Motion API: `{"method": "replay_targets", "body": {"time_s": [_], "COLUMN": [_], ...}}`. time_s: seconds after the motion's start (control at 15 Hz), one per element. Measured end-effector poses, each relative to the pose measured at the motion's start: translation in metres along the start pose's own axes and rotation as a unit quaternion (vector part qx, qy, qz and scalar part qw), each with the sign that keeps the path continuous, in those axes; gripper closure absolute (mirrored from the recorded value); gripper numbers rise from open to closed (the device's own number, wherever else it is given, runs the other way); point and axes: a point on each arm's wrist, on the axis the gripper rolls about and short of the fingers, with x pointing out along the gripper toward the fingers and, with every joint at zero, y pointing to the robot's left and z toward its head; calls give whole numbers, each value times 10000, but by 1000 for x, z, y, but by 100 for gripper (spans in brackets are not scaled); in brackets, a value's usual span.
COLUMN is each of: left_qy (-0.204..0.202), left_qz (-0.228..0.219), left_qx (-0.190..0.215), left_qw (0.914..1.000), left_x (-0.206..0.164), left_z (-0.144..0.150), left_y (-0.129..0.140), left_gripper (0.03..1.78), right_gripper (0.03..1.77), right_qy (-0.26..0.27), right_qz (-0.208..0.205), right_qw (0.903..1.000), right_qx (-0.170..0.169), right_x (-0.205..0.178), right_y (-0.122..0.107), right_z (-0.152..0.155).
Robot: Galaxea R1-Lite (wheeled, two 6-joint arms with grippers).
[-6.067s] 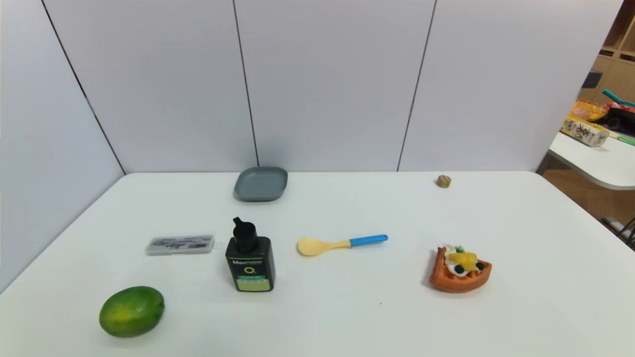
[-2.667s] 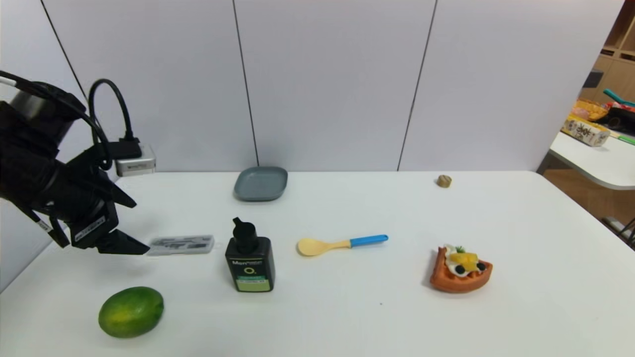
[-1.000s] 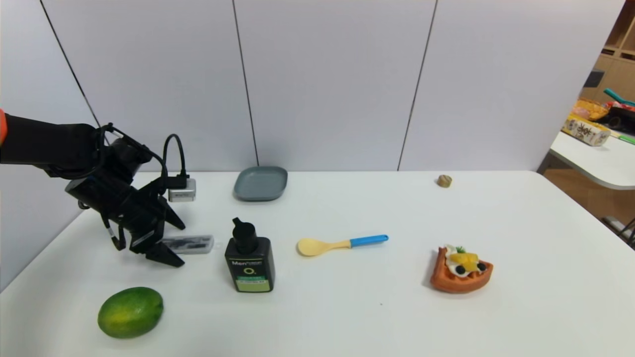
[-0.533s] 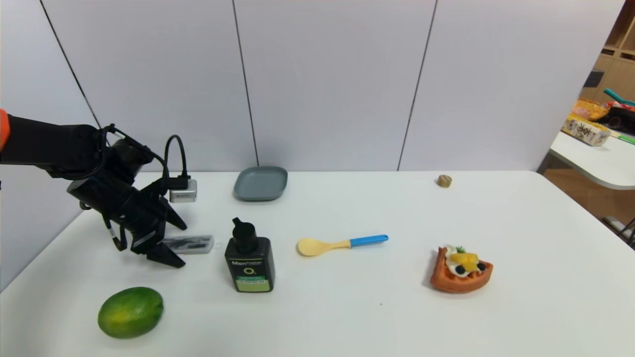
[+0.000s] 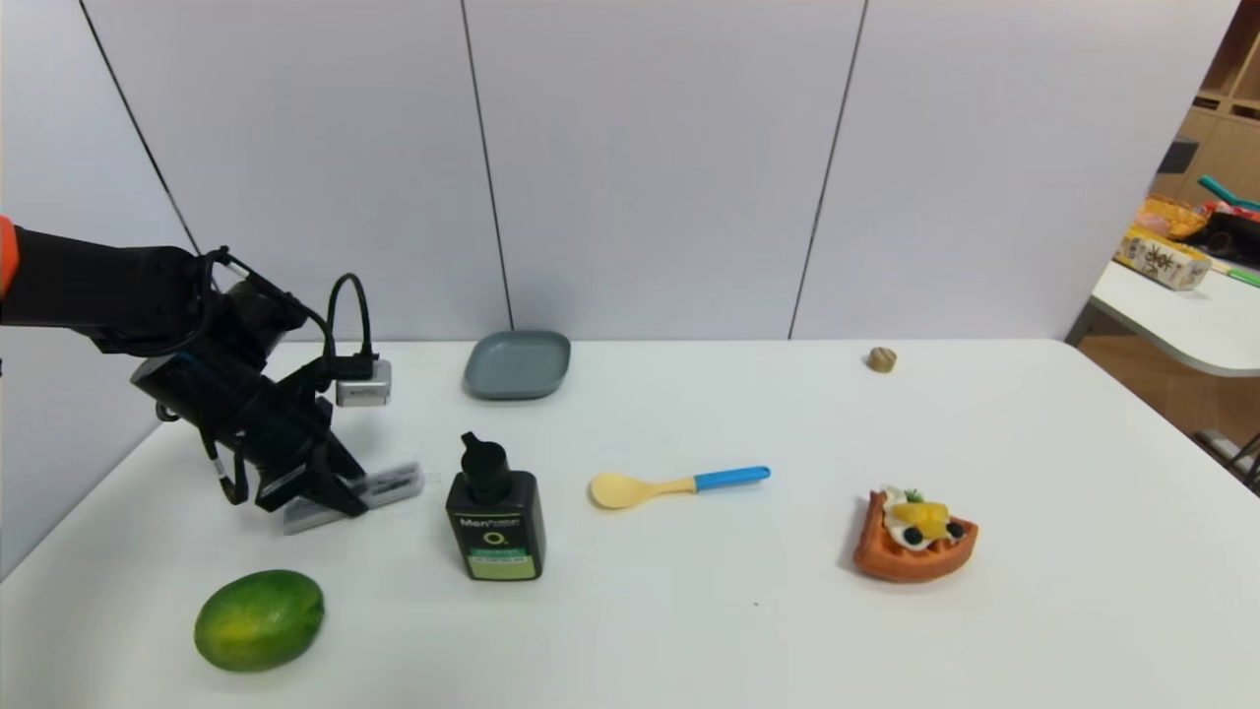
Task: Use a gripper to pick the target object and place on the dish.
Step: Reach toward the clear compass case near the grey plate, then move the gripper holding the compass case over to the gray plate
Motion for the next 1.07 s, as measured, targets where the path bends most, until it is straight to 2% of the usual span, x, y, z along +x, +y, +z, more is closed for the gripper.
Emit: {"method": "replay_targets", "body": {"time_s": [0.47, 0.8, 1.07], "left_qy": [-51, -347, -717], "left_qz": [120, 761, 1311], "left_qx": [37, 413, 842], "left_qw": [9999, 9956, 9852], "left_x": [-10, -38, -50], "left_z": [4, 29, 62], "left_y": [-3, 7, 28], "left_gripper": [122, 122, 122], "right_gripper": [9, 9, 9], "right_qy": [0, -2, -2], "right_qz": [2, 0, 0], "right_qw": [10000, 10000, 10000], "right_qx": [0, 0, 2], "right_x": [0, 0, 0], "right_y": [0, 0, 0], "right_z": [0, 0, 0]}}
